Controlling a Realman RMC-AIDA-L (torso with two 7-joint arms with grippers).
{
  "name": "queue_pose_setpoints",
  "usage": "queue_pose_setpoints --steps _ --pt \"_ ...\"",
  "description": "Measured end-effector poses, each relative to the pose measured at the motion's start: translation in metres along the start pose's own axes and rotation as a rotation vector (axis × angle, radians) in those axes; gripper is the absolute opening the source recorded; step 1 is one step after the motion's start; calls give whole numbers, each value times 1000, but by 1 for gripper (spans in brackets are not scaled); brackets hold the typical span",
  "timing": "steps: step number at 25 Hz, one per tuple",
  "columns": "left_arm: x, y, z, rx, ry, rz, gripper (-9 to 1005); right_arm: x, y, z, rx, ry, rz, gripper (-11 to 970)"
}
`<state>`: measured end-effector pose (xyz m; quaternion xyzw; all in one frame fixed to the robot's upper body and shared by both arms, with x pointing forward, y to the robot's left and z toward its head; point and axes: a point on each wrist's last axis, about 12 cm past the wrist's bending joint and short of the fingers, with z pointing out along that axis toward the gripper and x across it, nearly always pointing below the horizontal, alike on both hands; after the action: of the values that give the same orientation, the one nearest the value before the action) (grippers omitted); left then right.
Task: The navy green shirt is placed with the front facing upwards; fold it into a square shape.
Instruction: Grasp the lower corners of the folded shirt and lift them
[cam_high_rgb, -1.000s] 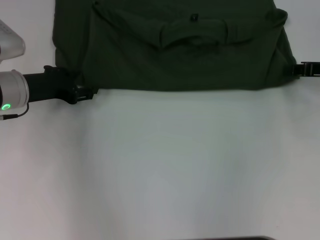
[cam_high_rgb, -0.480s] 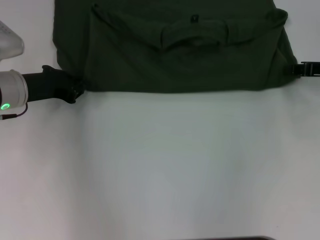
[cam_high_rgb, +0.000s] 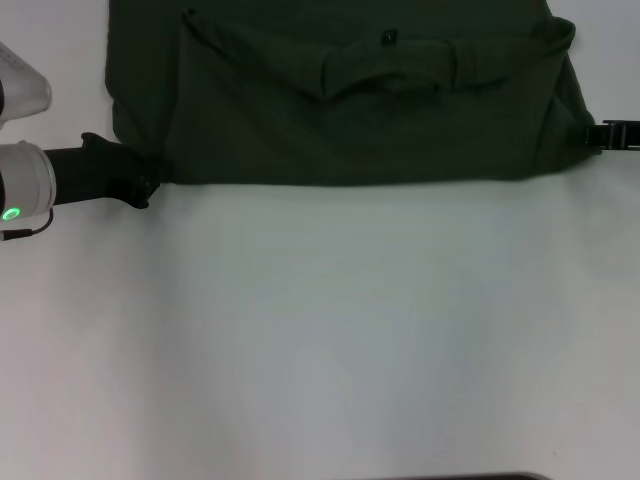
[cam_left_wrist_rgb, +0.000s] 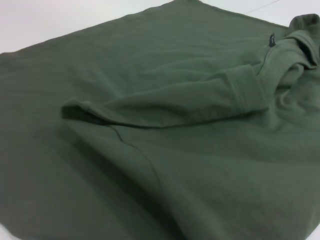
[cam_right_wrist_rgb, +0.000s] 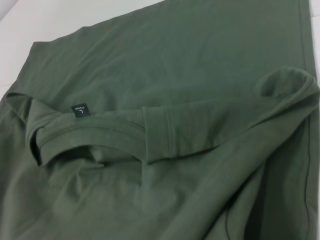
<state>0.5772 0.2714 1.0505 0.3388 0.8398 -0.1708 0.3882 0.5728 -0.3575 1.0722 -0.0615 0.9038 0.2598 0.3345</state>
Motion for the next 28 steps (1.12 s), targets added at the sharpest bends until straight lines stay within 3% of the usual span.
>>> queue_pose_setpoints --steps 9,28 --pt "-2 2 -8 59 5 0 39 2 -1 -1 1 1 4 24" --pt "5 7 -19 66 61 -3 44 17 -9 -9 8 -25 35 23"
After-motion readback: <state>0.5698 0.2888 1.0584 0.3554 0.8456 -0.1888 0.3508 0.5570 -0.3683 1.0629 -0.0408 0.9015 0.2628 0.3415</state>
